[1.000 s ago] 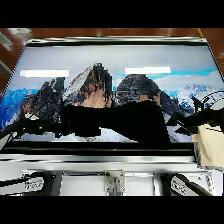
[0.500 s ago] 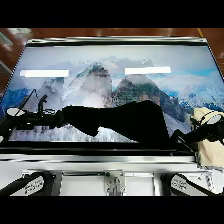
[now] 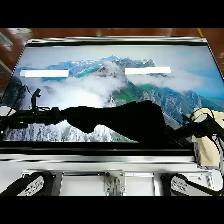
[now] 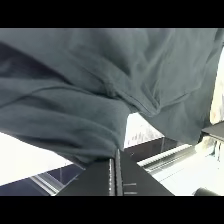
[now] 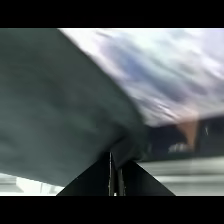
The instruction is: Fold the shirts.
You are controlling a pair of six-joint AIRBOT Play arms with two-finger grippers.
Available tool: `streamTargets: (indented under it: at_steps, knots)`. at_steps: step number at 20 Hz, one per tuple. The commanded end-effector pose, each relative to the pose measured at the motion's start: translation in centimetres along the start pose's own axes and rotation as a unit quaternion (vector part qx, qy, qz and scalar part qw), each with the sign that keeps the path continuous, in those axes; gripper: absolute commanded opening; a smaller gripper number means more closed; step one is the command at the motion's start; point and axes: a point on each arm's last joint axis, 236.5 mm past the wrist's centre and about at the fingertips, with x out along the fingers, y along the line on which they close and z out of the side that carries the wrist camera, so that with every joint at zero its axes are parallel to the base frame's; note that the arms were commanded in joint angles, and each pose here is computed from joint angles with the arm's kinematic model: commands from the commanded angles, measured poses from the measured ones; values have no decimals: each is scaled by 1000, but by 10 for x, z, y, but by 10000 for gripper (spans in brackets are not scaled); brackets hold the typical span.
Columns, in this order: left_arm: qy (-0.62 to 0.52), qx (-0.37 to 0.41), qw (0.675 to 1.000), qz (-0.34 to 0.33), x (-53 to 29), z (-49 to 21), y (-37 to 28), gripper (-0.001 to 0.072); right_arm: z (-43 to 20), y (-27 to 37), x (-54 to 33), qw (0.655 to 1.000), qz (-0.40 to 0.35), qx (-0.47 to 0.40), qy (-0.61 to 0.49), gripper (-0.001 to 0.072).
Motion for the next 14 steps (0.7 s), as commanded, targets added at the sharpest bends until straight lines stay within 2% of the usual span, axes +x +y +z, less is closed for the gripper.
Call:
streamTargets:
  at_steps: [1,3,4,6,8,10,11,12,14]
  knots:
    - [-17,85,996,-6,-22,22,-29,40,15,52,-26,993,47,-86,-66,62]
    - [-72,176,982,15,-67,62,-73,39,34,106,-103,967,105,-145,-181,61]
    - [-124,228,966,19,-106,87,-110,39,40,132,-159,940,125,-181,-259,61]
    - [-252,323,912,32,-202,125,-197,40,28,173,-306,852,135,-237,-446,61]
    - [-385,380,840,49,-306,131,-280,40,-30,193,-450,735,117,-257,-617,61]
    - [-487,376,783,95,-389,114,-321,40,-95,195,-524,664,87,-256,-697,61]
    - [-519,361,764,131,-417,105,-323,40,-122,195,-541,644,71,-261,-716,61]
    - [-536,344,753,166,-433,97,-317,40,-143,194,-552,629,57,-268,-728,61]
    - [-532,321,755,208,-437,80,-301,40,-177,196,-562,605,47,-278,-744,61]
